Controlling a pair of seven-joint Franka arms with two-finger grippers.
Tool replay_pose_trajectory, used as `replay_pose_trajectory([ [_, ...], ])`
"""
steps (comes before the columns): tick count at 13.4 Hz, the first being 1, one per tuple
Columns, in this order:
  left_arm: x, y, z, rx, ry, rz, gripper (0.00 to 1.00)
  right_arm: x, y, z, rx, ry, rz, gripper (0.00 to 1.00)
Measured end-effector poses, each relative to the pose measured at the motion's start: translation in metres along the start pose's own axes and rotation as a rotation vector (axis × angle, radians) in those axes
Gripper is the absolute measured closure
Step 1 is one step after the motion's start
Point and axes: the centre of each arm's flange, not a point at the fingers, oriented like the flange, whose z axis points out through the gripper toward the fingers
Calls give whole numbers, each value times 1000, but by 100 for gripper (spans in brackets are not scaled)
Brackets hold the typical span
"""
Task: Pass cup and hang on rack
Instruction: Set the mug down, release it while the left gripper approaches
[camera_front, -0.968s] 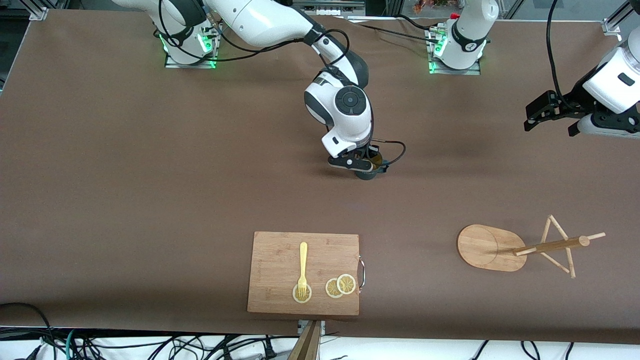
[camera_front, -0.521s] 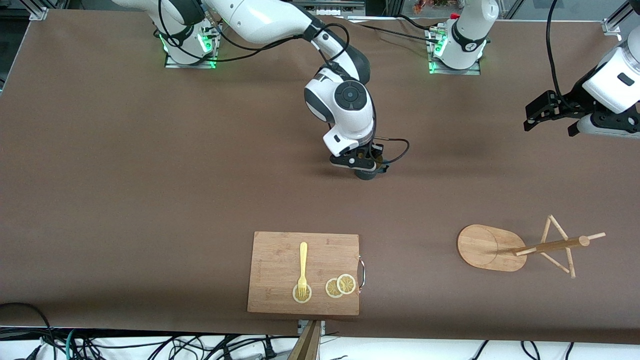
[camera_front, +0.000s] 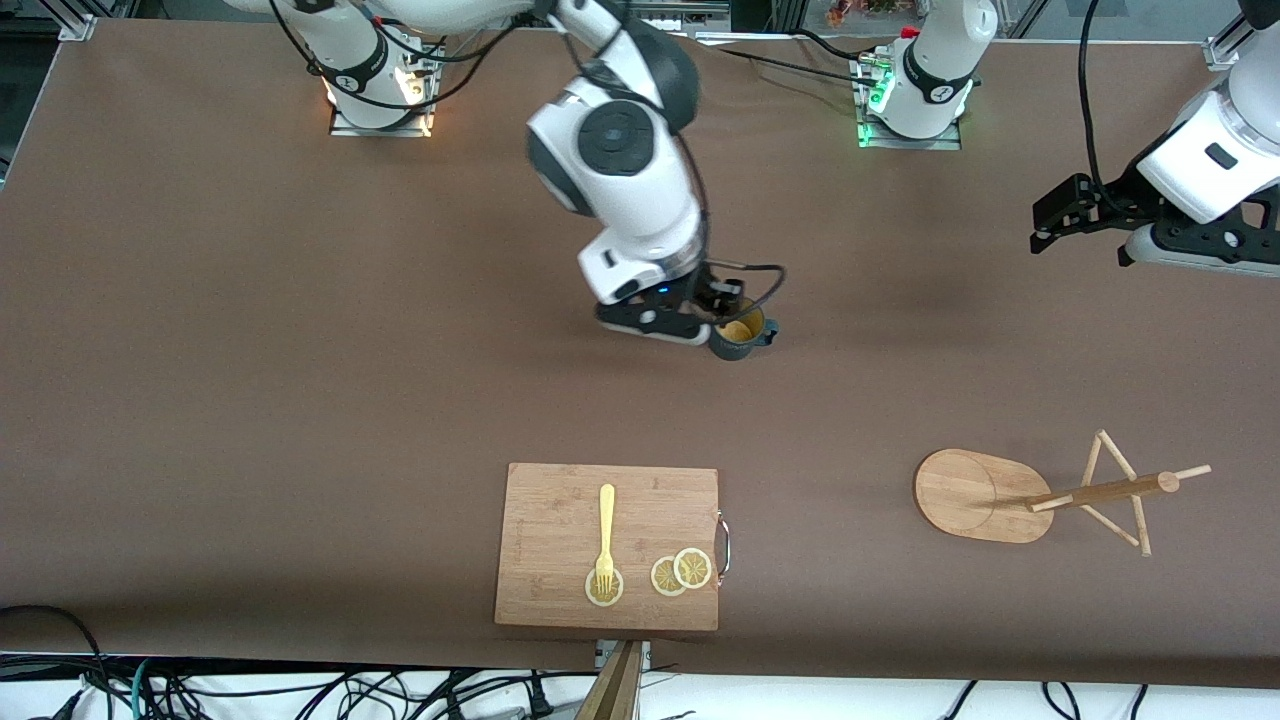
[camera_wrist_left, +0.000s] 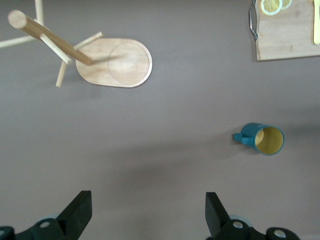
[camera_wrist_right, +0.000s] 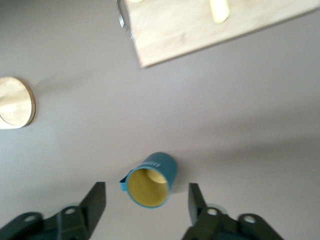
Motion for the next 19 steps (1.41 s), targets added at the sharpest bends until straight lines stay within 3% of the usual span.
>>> replay_pose_trajectory([
  [2, -6, 11, 8, -3, -68, 22, 0, 34, 35, -50, -35, -12, 29, 0],
  [6, -1, 46, 28, -79, -132, 78, 0, 97, 119, -123, -133, -7, 63, 0],
  [9, 8, 62, 44, -136, -163, 117, 0, 141, 196, -163, -155, -34, 26, 0],
  [12, 12, 70, 56, -175, -177, 310, 0, 172, 284, -193, -182, -46, -10, 0],
  [15, 33, 77, 102, -315, -201, 532, 0, 177, 368, -220, -203, -68, -51, 0],
  [19, 65, 95, 189, -412, -174, 788, 0, 158, 402, -225, -238, -68, -70, 0],
])
